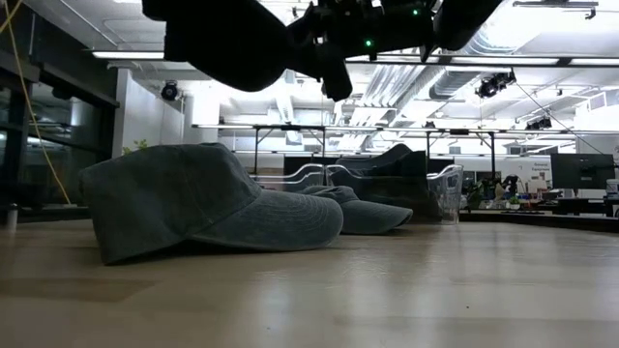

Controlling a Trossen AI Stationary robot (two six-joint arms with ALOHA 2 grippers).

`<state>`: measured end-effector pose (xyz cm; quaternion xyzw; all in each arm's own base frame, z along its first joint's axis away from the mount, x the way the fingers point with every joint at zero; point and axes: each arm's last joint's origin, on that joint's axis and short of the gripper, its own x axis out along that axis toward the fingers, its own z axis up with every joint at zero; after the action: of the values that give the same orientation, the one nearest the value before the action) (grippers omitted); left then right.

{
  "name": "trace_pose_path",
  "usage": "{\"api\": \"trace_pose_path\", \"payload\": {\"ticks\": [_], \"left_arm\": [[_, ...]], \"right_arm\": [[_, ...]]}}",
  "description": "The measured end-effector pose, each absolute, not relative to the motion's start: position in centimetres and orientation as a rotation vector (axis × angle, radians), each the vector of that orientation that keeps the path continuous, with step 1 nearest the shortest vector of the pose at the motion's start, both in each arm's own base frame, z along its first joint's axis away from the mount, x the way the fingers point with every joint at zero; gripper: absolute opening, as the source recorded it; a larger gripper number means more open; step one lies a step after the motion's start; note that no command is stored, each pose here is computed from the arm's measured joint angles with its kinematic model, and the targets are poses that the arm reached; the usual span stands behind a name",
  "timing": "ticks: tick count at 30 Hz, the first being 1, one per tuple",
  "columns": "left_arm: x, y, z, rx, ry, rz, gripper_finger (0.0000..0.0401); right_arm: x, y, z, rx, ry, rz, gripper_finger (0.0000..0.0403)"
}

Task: Pick & Place hat
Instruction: Put the blue cap into the right transparent bin

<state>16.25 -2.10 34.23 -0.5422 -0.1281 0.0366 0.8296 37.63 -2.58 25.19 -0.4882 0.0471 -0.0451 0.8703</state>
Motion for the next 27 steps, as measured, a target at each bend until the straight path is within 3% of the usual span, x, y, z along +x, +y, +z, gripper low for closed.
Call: {"api": "trace_pose_path", "payload": {"ticks": [11,20,24,27], "left_arm": [[16.9,-2.2,34.2,-1.146,-0.258,0.098,0.0001],[16.9,-2.1,34.1,-1.147,-0.272,0.133,0.0003],[16.9,-2.1,34.1,-1.145,-0.275,0.142,0.0025],[16.9,-2.1,34.1,-1.126,-0.27,0.146,0.0048]], "right_arm": [[37.3,-1.5,25.8,-0.967,0.123,-0.18,0.0174],[37.1,-0.8,26.3,-0.925,0.122,-0.217,0.0083],[37.1,-0.8,26.2,-0.888,0.13,-0.218,0.0022],[37.1,-0.8,26.2,-0.889,0.133,-0.224,0.0013]]}}
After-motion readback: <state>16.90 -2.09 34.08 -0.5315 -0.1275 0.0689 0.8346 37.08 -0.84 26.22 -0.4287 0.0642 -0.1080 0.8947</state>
